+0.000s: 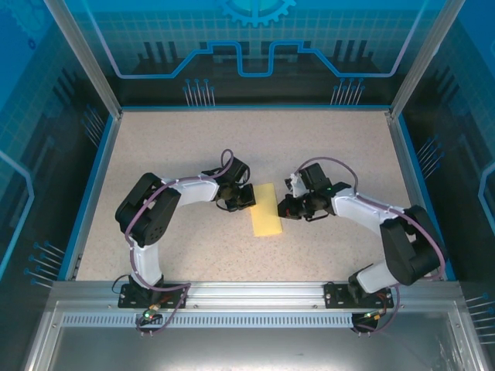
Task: Fold a paper plane with a square sheet of paper (pick it up from the middle)
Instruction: Rotate the square sheet of paper at the center of the table.
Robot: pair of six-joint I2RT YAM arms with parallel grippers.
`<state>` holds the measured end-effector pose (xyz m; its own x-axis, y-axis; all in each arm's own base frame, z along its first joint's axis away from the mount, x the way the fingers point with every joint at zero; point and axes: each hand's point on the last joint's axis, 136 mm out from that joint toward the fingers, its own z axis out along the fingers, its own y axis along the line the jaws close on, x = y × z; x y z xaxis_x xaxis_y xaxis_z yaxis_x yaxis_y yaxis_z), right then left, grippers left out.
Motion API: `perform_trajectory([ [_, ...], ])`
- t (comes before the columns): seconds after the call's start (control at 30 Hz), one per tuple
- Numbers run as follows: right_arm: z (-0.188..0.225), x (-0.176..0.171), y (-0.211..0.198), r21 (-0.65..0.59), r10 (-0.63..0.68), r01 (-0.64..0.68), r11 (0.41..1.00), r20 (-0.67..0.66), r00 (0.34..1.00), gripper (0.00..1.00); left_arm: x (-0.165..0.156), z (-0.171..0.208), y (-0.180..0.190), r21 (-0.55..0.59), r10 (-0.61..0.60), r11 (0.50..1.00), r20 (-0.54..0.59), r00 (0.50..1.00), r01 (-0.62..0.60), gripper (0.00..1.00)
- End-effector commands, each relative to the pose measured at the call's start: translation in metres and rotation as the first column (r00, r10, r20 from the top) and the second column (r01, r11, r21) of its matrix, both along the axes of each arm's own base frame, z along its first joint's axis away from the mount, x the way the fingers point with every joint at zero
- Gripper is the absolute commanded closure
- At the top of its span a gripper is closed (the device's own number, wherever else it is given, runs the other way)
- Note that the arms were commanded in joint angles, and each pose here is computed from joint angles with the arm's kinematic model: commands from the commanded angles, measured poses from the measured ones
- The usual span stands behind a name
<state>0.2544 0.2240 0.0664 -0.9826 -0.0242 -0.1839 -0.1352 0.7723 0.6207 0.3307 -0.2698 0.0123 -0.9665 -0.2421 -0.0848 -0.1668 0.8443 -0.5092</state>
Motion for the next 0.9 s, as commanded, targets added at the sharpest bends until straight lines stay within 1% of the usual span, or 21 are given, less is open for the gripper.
perform_trajectory([
  [0.0,-0.016,0.002,0.009,-0.030,-0.005,0.004,1.000,-0.030,1.000,1.00,-0.038,-0.037,0.035,0.183,-0.033,0.981,-0.149,0.988,0.061,1.00],
  [0.1,-0.026,0.008,0.017,-0.041,-0.015,0.013,0.999,-0.039,0.999,1.00,-0.028,-0.023,0.027,0.168,-0.086,0.980,-0.100,0.991,0.102,1.00],
  [0.27,-0.033,0.020,0.027,-0.029,-0.037,0.036,0.999,-0.037,0.999,1.00,-0.014,-0.012,0.028,0.196,-0.166,0.966,-0.039,0.985,0.171,1.00],
  [0.43,-0.028,0.033,0.037,0.008,-0.052,0.052,0.999,-0.012,0.999,1.00,0.002,0.001,0.034,0.179,-0.202,0.964,0.013,0.979,0.197,1.00],
  [0.57,-0.033,0.039,0.035,-0.006,-0.070,0.070,0.998,-0.005,0.998,1.00,0.019,0.017,0.035,0.165,-0.232,0.962,0.070,0.970,0.218,1.00],
  [0.6,-0.028,0.047,0.038,0.003,-0.075,0.075,0.997,0.011,0.997,1.00,0.022,0.021,0.033,0.159,-0.239,0.962,0.082,0.968,0.224,1.00],
  [0.7,-0.031,0.052,0.041,-0.009,-0.068,0.068,0.998,0.007,0.998,1.00,0.030,0.035,0.024,0.125,-0.258,0.962,0.124,0.958,0.243,1.00],
  [0.87,-0.043,0.051,0.037,-0.062,-0.068,0.067,0.996,-0.009,0.998,1.00,0.039,0.064,0.009,0.029,-0.217,0.976,0.187,0.958,0.216,1.00],
])
